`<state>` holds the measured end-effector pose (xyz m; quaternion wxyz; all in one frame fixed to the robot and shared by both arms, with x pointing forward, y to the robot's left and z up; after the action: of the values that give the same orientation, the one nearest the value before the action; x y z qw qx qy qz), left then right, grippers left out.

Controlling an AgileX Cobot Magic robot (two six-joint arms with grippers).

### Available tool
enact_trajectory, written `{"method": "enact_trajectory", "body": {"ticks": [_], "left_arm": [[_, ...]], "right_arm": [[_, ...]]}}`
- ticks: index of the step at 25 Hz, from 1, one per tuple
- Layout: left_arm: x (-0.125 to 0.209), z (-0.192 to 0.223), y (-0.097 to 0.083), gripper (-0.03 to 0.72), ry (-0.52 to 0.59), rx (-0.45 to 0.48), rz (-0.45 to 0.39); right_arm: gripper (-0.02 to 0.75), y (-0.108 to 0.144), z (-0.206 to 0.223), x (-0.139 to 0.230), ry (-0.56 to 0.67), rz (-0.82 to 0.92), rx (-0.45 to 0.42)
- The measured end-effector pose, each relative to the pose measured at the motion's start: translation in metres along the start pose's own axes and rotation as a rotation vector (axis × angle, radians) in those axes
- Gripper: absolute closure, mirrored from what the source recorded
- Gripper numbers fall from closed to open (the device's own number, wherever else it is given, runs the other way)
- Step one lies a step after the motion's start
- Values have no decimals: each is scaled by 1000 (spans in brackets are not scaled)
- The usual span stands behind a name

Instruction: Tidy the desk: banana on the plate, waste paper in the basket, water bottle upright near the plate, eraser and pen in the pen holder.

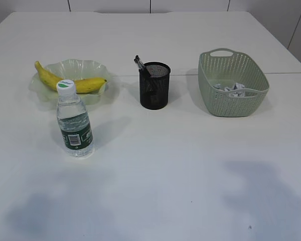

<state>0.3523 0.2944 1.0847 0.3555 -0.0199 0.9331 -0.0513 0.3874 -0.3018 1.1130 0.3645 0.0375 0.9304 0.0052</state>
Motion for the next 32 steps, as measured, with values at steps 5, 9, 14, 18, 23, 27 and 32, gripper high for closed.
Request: {"method": "enact_trajectory", "body": {"ticks": [5, 9, 14, 18, 23, 27, 32], "left_arm": [[10, -14, -7, 214, -45, 27, 25], [18, -27, -8, 214, -101, 25, -1], [31, -42, -11, 214, -149, 33, 9], [45, -53, -10, 214, -174, 19, 36], [59, -67, -9, 214, -248, -10, 54], [69, -78, -6, 214, -320, -40, 67], [81, -87, -7, 214, -387, -41, 75]], "right_arm": [[496, -3, -22, 39, -10, 18, 3], [496, -5, -38, 66, -26, 20, 5], [496, -11, -62, 83, -146, 15, 30], [496, -13, -80, 97, -249, 16, 29], [496, -10, -97, 115, -357, 10, -4], [496, -9, -106, 126, -426, 2, -22], [496, -9, -101, 136, -434, 0, -24]]}}
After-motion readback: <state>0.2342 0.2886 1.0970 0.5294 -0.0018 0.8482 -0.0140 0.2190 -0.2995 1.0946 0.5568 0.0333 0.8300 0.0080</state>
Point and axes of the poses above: a point on each arm's last joint axis where the gripper is mounted, z pointing out along that axis toward the gripper, y along the wrist's bending axis when the last joint is at zero, x = y × z, the point moved 4 cm from there along z, pointing out along that axis toward the gripper, and after that the axes turned 1 degree about -z, right-handed, at the moved point
